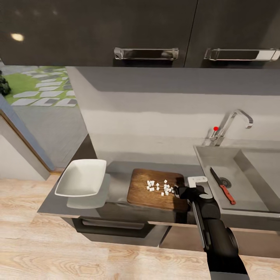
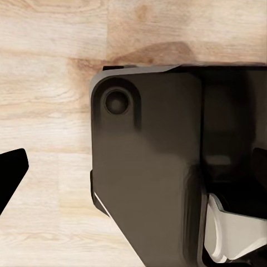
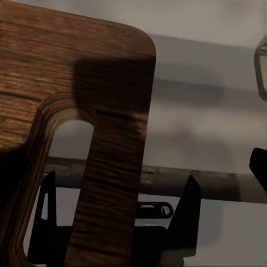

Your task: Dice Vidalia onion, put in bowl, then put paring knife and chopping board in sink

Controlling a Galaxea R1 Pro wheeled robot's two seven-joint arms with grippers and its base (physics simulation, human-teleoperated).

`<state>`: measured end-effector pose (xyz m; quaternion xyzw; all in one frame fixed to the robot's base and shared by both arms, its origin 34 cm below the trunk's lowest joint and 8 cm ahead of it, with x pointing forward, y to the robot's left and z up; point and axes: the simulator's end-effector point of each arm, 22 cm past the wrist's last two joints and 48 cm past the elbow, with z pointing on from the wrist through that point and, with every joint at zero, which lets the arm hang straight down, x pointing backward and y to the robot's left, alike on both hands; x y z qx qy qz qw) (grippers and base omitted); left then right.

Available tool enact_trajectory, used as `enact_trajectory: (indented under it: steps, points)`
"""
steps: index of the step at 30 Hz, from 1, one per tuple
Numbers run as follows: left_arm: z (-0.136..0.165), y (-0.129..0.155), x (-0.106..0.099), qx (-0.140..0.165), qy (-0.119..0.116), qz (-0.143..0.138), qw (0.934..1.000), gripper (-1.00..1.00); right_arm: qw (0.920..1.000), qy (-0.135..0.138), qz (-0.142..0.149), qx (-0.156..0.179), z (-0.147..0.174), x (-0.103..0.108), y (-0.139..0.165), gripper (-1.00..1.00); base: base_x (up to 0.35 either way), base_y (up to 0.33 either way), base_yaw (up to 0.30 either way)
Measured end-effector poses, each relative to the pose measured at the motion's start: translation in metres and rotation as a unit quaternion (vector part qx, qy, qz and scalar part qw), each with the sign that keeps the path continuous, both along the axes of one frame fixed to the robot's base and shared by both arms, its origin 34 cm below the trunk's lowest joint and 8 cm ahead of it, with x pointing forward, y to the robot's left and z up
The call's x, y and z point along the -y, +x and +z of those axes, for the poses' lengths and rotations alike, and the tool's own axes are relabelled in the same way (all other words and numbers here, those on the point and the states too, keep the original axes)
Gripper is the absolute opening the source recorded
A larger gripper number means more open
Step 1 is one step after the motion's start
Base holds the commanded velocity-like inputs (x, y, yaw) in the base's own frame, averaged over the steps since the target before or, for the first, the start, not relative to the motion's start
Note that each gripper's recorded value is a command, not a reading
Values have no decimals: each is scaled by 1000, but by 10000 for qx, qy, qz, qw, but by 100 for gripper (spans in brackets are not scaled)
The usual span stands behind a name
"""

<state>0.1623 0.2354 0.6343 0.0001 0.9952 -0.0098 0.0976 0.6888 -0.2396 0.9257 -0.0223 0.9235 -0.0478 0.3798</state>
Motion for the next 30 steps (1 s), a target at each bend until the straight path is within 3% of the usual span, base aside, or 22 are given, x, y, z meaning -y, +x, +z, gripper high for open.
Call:
enact_trajectory:
  steps: [30]
  points:
    - [0, 0, 0, 0, 1, 2, 10000, 100, 10000, 0, 2, -1, 0, 0, 0, 100, -1, -35, 0]
